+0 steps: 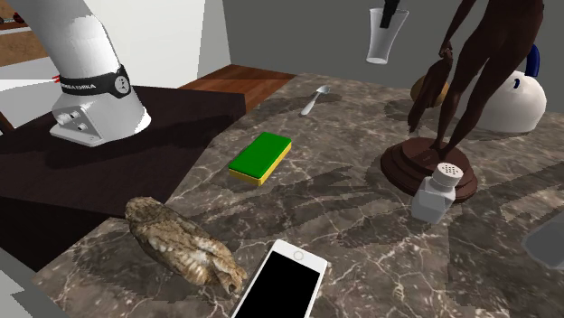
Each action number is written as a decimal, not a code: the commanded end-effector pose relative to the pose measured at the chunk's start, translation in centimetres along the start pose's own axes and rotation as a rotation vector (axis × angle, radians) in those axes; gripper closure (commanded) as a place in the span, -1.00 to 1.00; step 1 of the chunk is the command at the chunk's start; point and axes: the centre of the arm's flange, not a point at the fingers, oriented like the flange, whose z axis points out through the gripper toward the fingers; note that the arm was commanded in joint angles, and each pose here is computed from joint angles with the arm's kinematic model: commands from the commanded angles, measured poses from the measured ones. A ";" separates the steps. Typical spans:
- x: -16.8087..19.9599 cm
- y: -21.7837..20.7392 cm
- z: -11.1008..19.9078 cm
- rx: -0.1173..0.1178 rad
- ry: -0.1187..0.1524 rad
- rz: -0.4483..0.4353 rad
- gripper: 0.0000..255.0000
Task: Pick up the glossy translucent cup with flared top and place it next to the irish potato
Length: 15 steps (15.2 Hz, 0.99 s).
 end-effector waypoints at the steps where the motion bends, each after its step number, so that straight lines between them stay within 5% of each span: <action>1: 0.0 0.3 1.0 0.000 0.001 0.000 1.00; 15: 0.4 2.2 7.6 0.000 0.001 0.000 1.00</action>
